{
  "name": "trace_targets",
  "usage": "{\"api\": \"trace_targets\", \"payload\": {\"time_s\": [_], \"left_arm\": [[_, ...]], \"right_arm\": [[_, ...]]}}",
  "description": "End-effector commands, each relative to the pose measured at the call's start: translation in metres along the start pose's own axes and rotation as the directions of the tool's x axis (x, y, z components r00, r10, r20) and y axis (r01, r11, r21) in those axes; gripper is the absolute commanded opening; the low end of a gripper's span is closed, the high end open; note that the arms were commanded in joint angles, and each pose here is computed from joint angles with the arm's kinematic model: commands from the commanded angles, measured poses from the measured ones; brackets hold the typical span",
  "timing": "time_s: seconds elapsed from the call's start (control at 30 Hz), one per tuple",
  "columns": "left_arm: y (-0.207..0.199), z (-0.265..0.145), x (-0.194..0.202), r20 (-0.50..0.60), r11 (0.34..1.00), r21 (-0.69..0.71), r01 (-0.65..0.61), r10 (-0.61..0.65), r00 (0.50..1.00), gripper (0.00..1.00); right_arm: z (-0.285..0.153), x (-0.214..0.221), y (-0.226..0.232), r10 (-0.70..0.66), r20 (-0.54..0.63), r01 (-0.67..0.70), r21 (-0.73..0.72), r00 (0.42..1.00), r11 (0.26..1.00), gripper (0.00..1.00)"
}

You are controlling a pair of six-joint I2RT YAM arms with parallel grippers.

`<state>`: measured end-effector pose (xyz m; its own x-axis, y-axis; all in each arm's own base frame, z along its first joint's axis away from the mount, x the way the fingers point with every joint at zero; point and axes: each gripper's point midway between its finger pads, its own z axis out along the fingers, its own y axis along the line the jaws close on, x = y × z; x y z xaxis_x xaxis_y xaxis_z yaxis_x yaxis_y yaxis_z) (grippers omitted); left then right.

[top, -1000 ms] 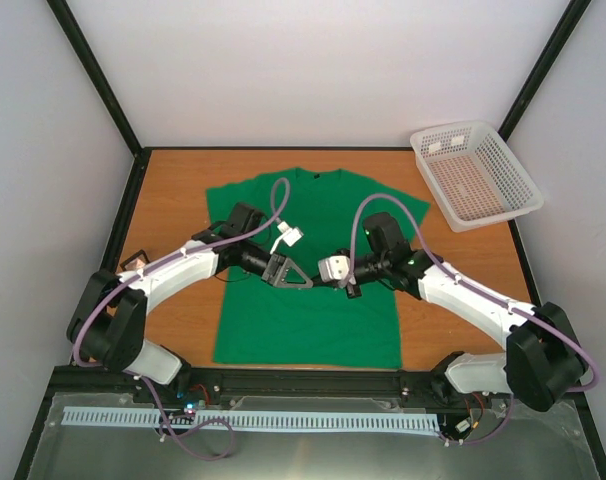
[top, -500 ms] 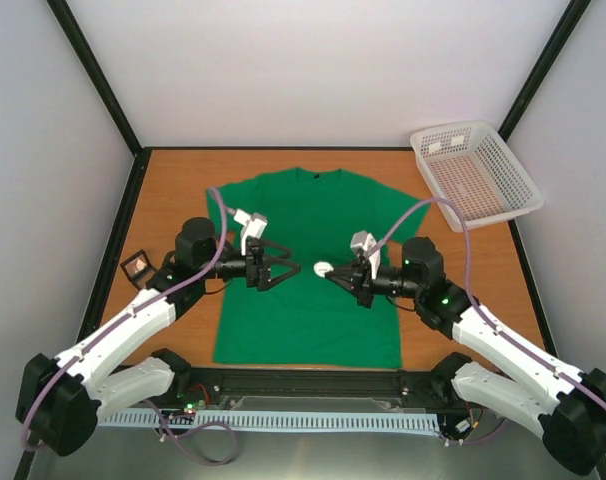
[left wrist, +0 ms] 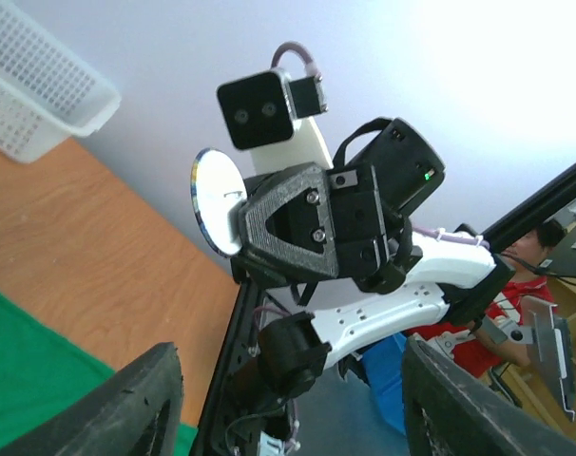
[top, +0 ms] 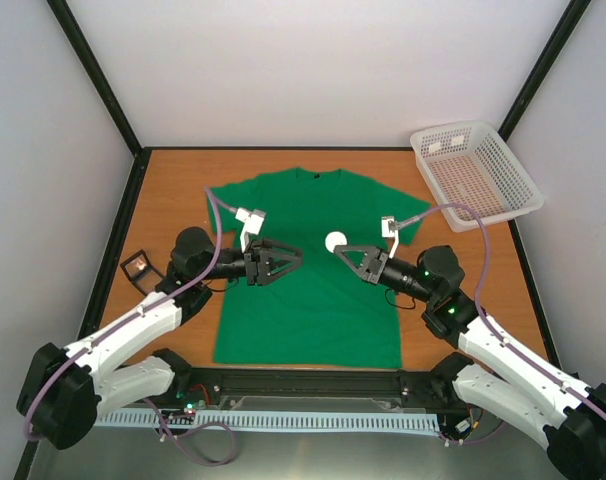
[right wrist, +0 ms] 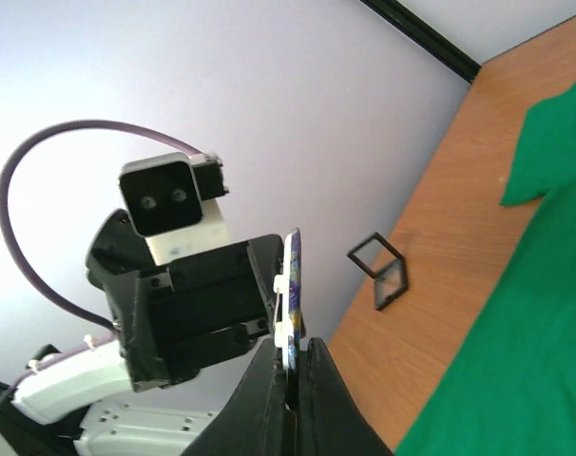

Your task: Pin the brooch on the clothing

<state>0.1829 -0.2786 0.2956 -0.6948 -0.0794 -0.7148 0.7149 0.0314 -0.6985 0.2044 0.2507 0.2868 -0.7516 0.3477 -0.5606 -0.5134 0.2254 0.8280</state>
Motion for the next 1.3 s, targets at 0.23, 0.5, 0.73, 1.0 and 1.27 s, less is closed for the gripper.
{"api": "trace_targets", "payload": {"time_s": [0.23,0.5,0.73,1.0,1.27], "left_arm": [[-0.014,0.027,-0.025,0.015,0.989,0.141,0.031,-0.033,0.999,0.52],[-0.017,0.033,-0.038,0.018,0.993,0.118,-0.023,0.021,1.000,0.61],[0.003,0.041,-0.043,-0.026,1.000,-0.006,0.011,-0.011,1.000,0.56],[0.005,0.044,-0.032,-0.127,1.000,-0.007,-0.015,0.014,0.992,0.38],[0.004,0.045,-0.022,-0.199,1.000,0.016,-0.018,0.020,0.980,0.28]], "right_arm": [[0.003,-0.018,0.038,0.036,0.041,-0.029,-0.162,0.998,0.986,0.03],[0.007,-0.005,0.034,-0.004,-0.028,0.000,-0.149,1.000,0.989,0.02],[0.013,0.012,0.031,-0.092,-0.131,0.071,-0.161,0.987,0.984,0.03],[0.014,0.022,0.029,-0.119,-0.194,0.087,-0.166,0.974,0.982,0.03],[0.012,0.023,0.032,-0.141,-0.204,0.108,-0.163,0.969,0.981,0.03]]}}
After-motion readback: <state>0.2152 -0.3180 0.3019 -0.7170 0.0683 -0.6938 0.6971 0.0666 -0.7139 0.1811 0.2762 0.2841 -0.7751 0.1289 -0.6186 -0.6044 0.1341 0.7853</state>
